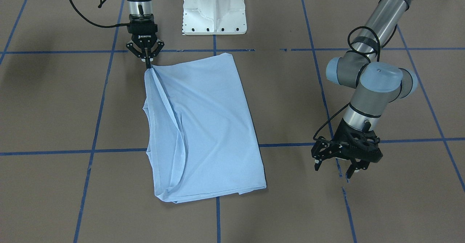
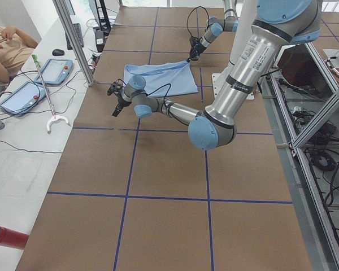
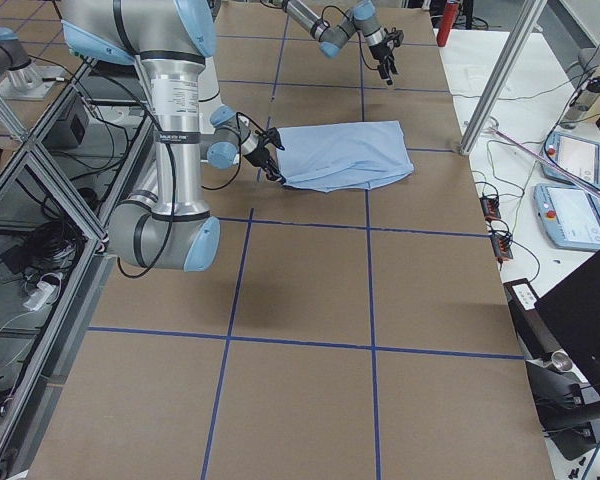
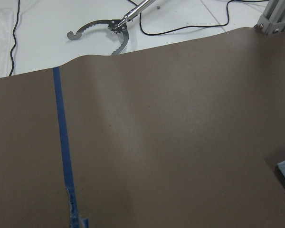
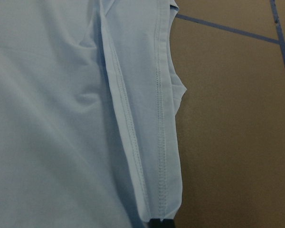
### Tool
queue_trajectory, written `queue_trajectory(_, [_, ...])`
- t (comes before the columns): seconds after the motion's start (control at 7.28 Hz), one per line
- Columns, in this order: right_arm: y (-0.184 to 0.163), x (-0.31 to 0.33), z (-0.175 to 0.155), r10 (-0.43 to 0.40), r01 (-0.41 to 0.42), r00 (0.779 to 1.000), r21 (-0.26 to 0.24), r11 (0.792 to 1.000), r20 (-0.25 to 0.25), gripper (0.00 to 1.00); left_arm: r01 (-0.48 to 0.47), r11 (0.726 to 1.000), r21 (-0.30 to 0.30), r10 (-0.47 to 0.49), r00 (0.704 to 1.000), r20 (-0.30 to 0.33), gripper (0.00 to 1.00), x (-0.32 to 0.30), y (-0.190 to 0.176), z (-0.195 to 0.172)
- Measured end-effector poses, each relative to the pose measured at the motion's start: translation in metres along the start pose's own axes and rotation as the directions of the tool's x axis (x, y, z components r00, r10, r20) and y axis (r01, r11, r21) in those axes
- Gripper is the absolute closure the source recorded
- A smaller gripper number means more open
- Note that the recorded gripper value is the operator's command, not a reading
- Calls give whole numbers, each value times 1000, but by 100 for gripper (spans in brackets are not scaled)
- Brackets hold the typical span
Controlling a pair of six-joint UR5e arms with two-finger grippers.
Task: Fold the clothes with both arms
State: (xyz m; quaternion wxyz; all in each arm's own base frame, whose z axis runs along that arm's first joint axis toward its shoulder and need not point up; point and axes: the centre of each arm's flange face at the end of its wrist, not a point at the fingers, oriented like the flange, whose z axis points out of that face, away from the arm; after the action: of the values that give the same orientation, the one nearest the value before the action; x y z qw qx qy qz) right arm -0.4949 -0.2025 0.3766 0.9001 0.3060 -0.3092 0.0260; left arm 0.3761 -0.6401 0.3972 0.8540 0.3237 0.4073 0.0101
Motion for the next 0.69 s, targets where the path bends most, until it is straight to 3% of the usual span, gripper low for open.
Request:
queue_trajectory(0.27, [2, -5, -1, 55, -55, 998, -1, 999, 8, 0, -1, 1000, -3, 0, 1000, -2, 0, 2, 2, 1])
queue_trajectory(0.55, [-34, -11, -12, 36, -35, 998, -14, 999, 46, 0, -2, 1000, -7, 2, 1000, -4, 0, 4, 4, 2])
queue_trajectory(0.69, [-58, -18, -7, 0, 1, 998, -19, 1000, 56, 12, -2, 1000, -7, 2, 1000, -4, 0, 4, 5, 3])
